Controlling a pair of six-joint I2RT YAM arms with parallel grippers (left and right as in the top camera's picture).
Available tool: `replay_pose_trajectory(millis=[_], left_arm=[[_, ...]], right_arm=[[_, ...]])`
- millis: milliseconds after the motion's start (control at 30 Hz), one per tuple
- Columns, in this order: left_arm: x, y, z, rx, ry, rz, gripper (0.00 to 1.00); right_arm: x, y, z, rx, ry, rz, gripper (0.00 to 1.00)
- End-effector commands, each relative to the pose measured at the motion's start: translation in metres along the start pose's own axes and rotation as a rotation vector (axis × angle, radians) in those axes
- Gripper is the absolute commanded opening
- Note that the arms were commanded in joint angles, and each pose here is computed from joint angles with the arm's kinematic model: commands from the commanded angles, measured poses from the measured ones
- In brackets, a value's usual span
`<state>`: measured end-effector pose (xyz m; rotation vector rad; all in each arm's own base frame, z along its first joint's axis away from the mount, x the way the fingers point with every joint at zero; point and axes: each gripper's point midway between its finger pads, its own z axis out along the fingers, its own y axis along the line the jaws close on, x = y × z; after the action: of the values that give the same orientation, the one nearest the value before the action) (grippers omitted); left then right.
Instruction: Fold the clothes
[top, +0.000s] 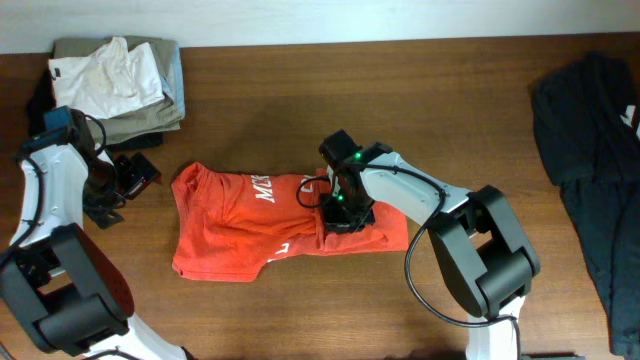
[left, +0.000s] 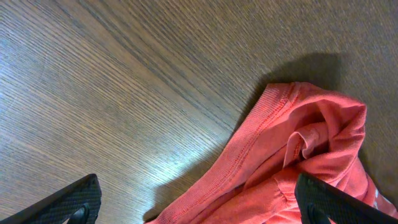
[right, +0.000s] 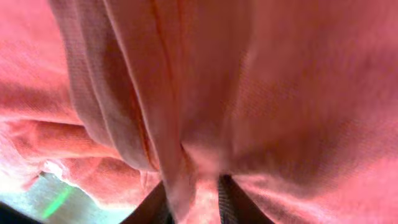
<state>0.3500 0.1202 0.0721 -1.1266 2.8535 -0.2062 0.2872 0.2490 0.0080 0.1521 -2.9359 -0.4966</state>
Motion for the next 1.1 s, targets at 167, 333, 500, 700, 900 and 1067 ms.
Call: replay_pose_trajectory(millis=[167,333,500,700,900,1067], left_arm=[[-0.007,-0.010,0.000,0.042,-0.028,0.074,0.99],[0.010,-0.043,0.033,0.265,0.111,0.283,0.99],[0.022,-0.056,0.068,0.395,0.201,0.382,0.99],[0.047,-0.054,0.119,0.478,0.360,0.385,0.99],[0.070,-0.017,0.131,0.316,0.474,0.456,0.92],[0.072,0.002,0.133,0.200,0.502,0.467,0.82]], right_arm=[[-0.038,0.010,-0.135,0.155,-0.216,-0.047,0.99],[-0.075,-0.076,-0.204,0.198,-0.335,0.091,0.99],[-0.069,-0.177,-0.236,0.202,-0.345,0.352,0.98],[-0.049,-0.231,-0.251,0.196,-0.331,0.479,0.99],[-0.051,-0.226,-0.250,0.197,-0.330,0.466,0.99],[-0.051,-0.226,-0.250,0.196,-0.330,0.466,0.99]])
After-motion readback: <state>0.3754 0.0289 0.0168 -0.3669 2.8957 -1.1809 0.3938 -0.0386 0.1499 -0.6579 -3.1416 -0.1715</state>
